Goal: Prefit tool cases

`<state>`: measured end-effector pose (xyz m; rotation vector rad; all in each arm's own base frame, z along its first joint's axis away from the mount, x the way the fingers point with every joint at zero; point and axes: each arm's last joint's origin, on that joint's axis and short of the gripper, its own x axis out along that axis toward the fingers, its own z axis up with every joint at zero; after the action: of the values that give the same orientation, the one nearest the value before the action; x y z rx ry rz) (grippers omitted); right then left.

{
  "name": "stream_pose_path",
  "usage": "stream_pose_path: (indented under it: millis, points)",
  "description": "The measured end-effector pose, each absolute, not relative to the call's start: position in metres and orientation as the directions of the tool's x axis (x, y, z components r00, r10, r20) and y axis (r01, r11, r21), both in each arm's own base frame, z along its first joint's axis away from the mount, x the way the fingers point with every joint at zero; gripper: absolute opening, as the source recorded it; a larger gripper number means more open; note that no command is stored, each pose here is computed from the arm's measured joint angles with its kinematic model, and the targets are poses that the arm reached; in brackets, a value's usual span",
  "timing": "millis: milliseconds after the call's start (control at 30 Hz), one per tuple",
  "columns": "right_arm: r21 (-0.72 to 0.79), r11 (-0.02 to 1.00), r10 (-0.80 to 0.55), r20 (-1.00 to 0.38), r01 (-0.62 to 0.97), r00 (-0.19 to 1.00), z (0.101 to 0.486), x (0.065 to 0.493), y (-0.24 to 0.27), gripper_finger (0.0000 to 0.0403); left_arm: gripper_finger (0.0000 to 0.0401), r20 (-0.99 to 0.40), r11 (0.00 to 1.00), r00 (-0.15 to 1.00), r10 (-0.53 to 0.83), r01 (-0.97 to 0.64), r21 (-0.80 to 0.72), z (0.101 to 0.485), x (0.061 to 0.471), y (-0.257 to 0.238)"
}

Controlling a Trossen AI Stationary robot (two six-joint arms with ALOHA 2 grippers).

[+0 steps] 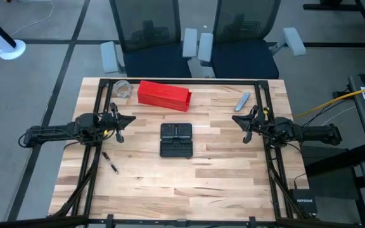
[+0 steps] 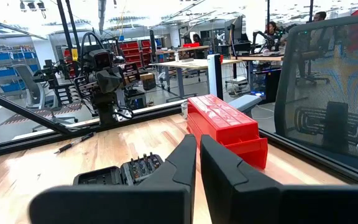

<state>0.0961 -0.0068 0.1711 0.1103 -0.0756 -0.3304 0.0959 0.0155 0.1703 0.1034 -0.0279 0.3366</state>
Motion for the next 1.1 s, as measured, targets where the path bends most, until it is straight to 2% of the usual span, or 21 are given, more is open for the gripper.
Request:
stream_pose_path:
  millis: [567,667,767,833,1000,1100]
  points:
    - [0.124,0.94,-0.328,0.064,0.318,0.943,0.172,0.096,-0.007,0.0024,0.0004,0.045,0.939,0.944,0.328,-0.331,0.096,0.17,0.096,0.015]
    - [0.211,0.935,-0.319,0.138,0.287,0.938,0.179,0.095,-0.007,0.0024,0.0004,0.045,0.939,0.944,0.328,-0.331,0.096,0.17,0.096,0.015]
    - [0.408,0.895,-0.314,0.284,0.183,0.906,0.194,0.092,-0.007,0.0024,0.0004,0.045,0.939,0.944,0.328,-0.331,0.096,0.17,0.096,0.015]
    - [0.499,0.854,-0.366,0.378,0.146,0.85,0.204,0.088,-0.008,0.0024,0.0004,0.045,0.939,0.944,0.328,-0.331,0.097,0.17,0.096,0.015]
    - [0.577,0.815,-0.453,0.575,0.055,0.681,0.227,0.073,-0.011,0.0024,0.0004,0.045,0.939,0.944,0.328,-0.331,0.096,0.17,0.096,0.015]
    - [0.598,0.799,-0.485,0.574,0.068,0.659,0.239,0.073,-0.012,0.0024,0.0004,0.045,0.939,0.944,0.328,-0.331,0.097,0.17,0.096,0.015]
